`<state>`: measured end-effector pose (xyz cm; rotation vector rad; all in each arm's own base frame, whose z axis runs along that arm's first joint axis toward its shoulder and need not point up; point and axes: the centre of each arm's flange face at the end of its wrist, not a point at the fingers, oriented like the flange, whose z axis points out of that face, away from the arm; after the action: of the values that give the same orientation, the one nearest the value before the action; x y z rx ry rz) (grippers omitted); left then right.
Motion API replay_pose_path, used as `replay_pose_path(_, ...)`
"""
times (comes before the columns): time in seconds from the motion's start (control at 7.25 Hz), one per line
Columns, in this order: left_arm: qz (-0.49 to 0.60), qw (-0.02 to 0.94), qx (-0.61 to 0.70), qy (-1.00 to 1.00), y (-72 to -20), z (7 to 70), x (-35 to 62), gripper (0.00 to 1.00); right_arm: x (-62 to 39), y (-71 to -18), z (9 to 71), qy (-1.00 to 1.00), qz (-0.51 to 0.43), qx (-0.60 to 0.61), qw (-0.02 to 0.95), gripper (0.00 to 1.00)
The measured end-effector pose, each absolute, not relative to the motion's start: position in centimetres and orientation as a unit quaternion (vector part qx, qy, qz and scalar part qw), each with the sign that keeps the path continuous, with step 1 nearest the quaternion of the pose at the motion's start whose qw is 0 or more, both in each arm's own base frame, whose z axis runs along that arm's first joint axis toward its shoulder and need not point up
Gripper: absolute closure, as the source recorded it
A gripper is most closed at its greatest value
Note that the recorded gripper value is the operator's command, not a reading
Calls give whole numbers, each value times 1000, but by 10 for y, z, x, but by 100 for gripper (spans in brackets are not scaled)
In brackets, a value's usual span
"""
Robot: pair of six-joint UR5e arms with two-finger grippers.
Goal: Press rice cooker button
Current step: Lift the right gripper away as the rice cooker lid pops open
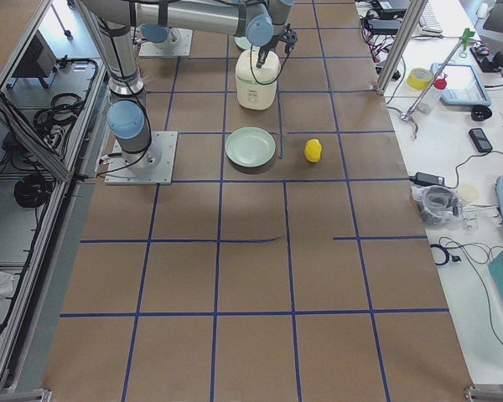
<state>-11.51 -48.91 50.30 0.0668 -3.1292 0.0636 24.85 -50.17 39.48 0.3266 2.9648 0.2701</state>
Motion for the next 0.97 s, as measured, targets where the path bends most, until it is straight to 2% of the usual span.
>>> replay_pose_path(0.41, 20, 6, 21, -1000, -489, 503, -115, 0, 227, -521, 472, 992, 49, 117, 28, 0)
replay_pose_path(0.69, 20, 6, 21, -1000, -489, 503, -115, 0, 198, -528, 499, 992, 39, 116, 16, 0)
replay_pose_path(0.97, 20, 6, 21, -1000, -489, 503, -115, 0, 152, -526, 518, 997, 34, 66, 5, 0)
